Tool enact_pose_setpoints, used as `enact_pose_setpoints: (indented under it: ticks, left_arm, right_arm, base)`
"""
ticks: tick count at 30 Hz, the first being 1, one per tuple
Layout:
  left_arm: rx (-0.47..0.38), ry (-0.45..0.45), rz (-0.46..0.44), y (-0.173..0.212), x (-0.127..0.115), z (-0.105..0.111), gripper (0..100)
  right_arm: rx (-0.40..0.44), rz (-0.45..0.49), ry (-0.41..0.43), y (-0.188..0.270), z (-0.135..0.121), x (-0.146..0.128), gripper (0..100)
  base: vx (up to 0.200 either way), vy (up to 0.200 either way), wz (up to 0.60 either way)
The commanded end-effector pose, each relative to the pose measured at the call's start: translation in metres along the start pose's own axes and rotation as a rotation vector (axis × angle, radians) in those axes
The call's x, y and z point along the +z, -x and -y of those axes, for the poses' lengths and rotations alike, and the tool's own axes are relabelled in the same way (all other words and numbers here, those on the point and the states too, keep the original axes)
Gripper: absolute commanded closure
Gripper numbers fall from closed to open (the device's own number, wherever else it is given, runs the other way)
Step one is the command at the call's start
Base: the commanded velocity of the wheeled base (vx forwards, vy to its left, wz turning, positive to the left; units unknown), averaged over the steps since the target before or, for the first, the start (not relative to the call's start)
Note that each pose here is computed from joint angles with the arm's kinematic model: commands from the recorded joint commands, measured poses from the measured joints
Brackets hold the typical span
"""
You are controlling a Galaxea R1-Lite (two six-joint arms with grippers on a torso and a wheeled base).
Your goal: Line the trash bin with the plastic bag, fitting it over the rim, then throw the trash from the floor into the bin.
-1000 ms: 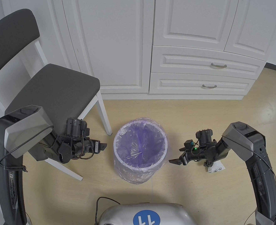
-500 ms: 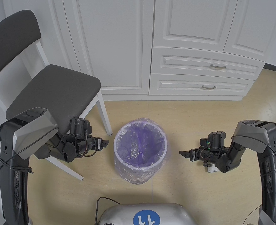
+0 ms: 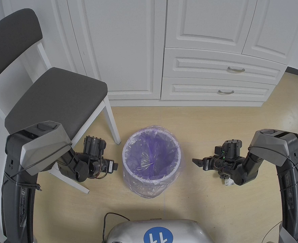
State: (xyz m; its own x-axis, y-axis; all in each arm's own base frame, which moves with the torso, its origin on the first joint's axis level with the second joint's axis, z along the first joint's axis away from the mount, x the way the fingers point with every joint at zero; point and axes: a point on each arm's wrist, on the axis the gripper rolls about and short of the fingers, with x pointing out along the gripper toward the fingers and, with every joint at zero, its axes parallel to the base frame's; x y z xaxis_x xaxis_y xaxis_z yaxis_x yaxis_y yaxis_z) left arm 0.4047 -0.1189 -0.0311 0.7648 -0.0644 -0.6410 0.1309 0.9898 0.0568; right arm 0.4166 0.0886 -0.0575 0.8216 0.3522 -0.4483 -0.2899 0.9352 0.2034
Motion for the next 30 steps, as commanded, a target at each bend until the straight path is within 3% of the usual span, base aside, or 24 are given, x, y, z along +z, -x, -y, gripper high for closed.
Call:
enact_pose_setpoints:
  ticks: [1,9,18,22,30]
  left_arm:
    - [0.034,-0.058,0.094,0.048,0.029,0.003,0]
    - [0.002,-0.094,0.069,0.013,0.010,0.029,0]
    - [0.024,-0.088,0.076,-0.019,0.025,0.029,0]
    - [0.039,-0.085,0.066,-0.024,0.026,0.025,0]
    - [0.023,-0.084,0.070,-0.024,0.026,0.024,0]
  right_arm:
    - [0.002,0.000,0.001,-0.001,-0.001,-0.003,0]
    - [0.005,-0.008,0.002,-0.003,-0.002,-0.007,0]
    - [0.005,0.021,-0.020,-0.016,-0.005,-0.005,0]
    - [-0.032,0.043,-0.045,-0.023,-0.005,-0.005,0]
    - [-0.027,0.040,-0.043,-0.024,-0.008,-0.006,0]
  base:
    - [0.000,0.000,0.00]
    - [0.000,0.000,0.00]
    - [0.000,0.000,0.00]
    - [0.000,0.000,0.00]
    - [0.000,0.000,0.00]
